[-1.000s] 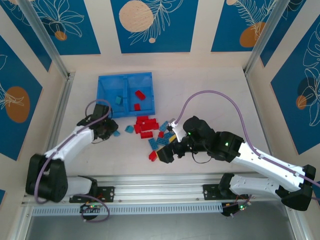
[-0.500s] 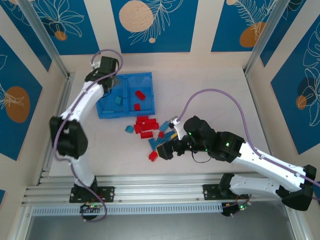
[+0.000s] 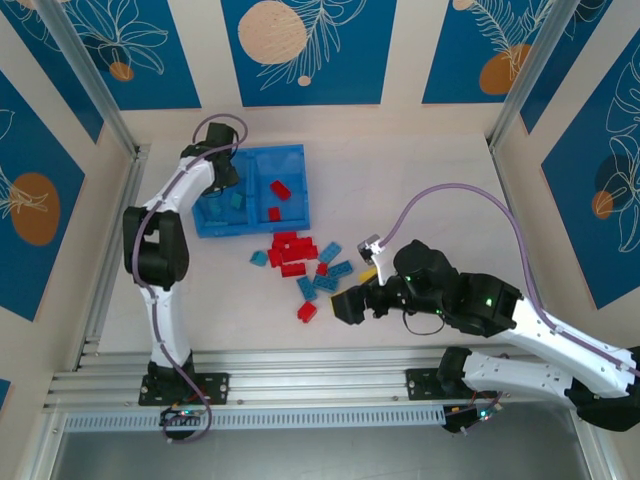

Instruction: Sort the legos into containers by color

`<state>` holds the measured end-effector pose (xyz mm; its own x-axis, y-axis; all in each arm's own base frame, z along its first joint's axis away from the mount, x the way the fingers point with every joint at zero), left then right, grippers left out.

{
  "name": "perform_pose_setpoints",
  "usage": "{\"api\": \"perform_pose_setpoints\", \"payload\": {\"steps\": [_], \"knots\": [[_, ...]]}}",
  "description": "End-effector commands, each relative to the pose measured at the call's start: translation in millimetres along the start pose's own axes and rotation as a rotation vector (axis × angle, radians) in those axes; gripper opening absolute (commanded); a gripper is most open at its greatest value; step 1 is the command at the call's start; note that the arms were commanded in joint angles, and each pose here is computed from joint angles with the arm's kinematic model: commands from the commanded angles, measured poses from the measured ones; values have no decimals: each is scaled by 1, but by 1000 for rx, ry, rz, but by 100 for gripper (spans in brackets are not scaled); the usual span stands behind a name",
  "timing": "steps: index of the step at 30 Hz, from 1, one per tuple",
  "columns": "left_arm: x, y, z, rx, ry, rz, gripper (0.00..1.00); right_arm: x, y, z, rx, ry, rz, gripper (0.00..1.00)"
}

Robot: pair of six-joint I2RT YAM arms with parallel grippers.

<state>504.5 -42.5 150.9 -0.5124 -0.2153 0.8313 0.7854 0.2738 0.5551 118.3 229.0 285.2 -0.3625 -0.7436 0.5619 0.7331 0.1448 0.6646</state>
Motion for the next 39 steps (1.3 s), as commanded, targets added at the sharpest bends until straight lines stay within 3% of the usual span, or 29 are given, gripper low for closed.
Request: {"api": "perform_pose_setpoints", "payload": {"steps": [1, 5, 8, 13, 16, 20, 24, 29, 32, 34, 39], "knots": [[57, 22, 4, 65, -98, -90, 45, 1, 12, 2, -6, -11, -52, 99], [129, 11, 5, 118, -256, -153, 40, -9, 20, -13, -36, -104, -90, 99], [195, -19, -7, 61, -433, -231, 37, -20, 25, -34, -108, -212, -95, 99], [283, -98, -32, -316, -655, -370, 36, -48, 26, -52, -136, -247, -39, 99], [309, -156, -32, -559, -837, -347, 44, -71, 23, -69, -83, -298, 13, 98], [310, -210, -9, -771, -927, -314, 47, -106, 9, -91, -70, -346, 155, 97], [295, -241, 3, -843, -951, -281, 50, -138, -3, -93, -81, -350, 259, 89], [276, -255, 3, -831, -951, -254, 53, -179, -22, -70, -95, -304, 358, 72], [266, -261, 6, -823, -921, -225, 54, -198, -44, -58, -57, -306, 420, 73], [255, -258, 15, -816, -832, -217, 55, -206, -57, -59, -25, -352, 448, 73], [254, -248, 26, -790, -764, -283, 60, -217, -79, -72, 29, -470, 496, 77]]}}
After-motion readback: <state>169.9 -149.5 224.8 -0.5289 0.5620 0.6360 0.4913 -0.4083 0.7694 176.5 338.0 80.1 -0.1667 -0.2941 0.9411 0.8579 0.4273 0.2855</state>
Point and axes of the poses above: each hand's point on the last joint's axis, 136 mm out from that joint toward the fingers, its own x axis back along the fingers, its own z axis along the line the jaws close on, y = z × x, the point moved 2 cm from there along x, back along the fingers, and after that the axes turned 5 degrees about -x, right-handed, at the moved point
